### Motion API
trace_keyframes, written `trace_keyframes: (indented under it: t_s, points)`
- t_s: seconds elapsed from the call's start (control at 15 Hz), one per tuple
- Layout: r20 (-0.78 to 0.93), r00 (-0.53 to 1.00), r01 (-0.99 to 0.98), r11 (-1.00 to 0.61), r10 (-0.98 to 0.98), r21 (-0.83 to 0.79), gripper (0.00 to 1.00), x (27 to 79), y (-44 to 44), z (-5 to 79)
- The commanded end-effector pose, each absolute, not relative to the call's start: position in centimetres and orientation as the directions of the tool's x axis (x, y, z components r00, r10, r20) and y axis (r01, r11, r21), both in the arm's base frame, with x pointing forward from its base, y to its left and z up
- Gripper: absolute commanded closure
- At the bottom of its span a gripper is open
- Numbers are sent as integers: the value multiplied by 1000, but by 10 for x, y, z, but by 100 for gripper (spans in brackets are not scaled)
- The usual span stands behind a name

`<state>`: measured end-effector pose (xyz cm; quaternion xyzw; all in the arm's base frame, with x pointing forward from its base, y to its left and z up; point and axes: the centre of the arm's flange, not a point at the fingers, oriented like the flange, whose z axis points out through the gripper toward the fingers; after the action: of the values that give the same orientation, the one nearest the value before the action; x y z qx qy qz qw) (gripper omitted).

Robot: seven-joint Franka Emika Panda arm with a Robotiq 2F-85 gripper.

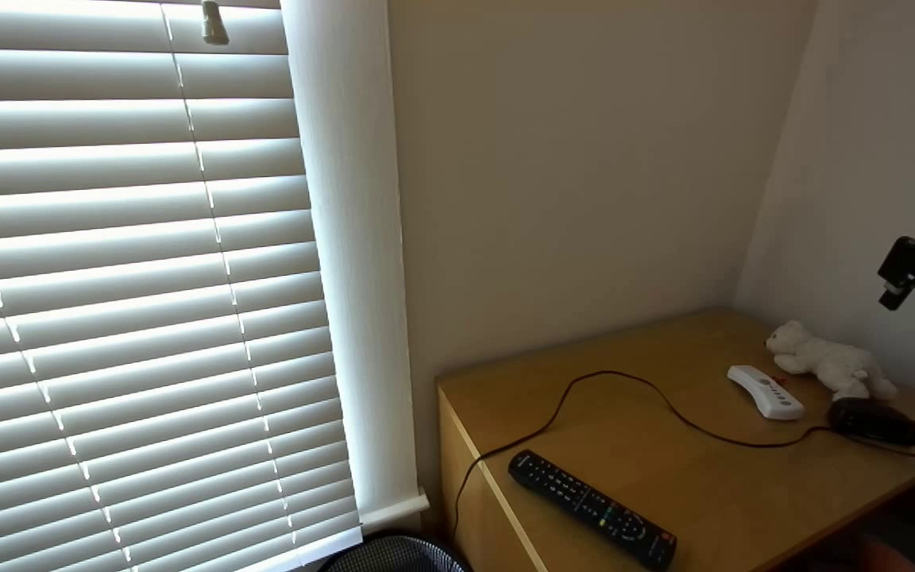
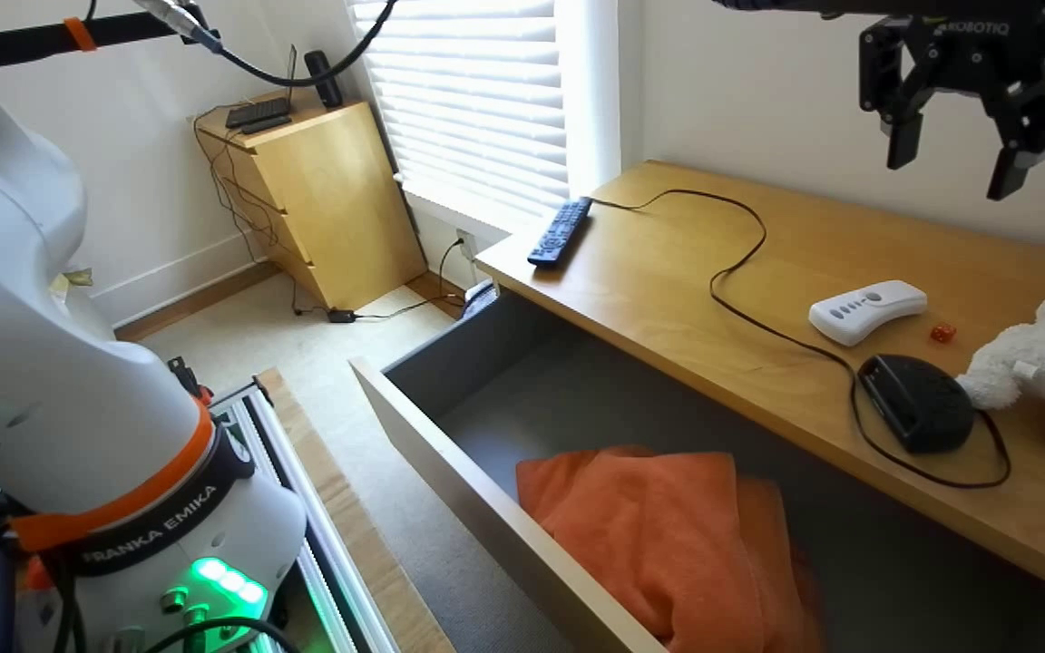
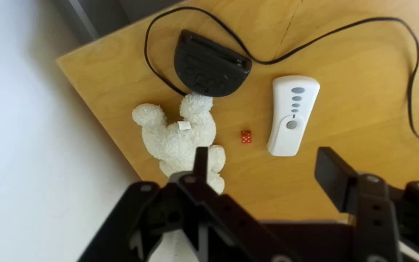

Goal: Press a button on the device

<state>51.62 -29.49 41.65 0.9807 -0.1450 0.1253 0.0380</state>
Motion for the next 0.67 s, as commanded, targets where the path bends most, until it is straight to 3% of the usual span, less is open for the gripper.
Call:
trace_keyframes:
  t_s: [0.0,0.27,0.33,0.6]
  points:
    - [227,966,-140,-988,-124,57,0,481,-276,426]
    - [196,980,-34,-996,-18,83,0,467,-270,427]
    - [229,971,-91,-993,-72,73,0,488,-277,428]
    - [215,976,-57,-995,-38,82,0,482,-273,426]
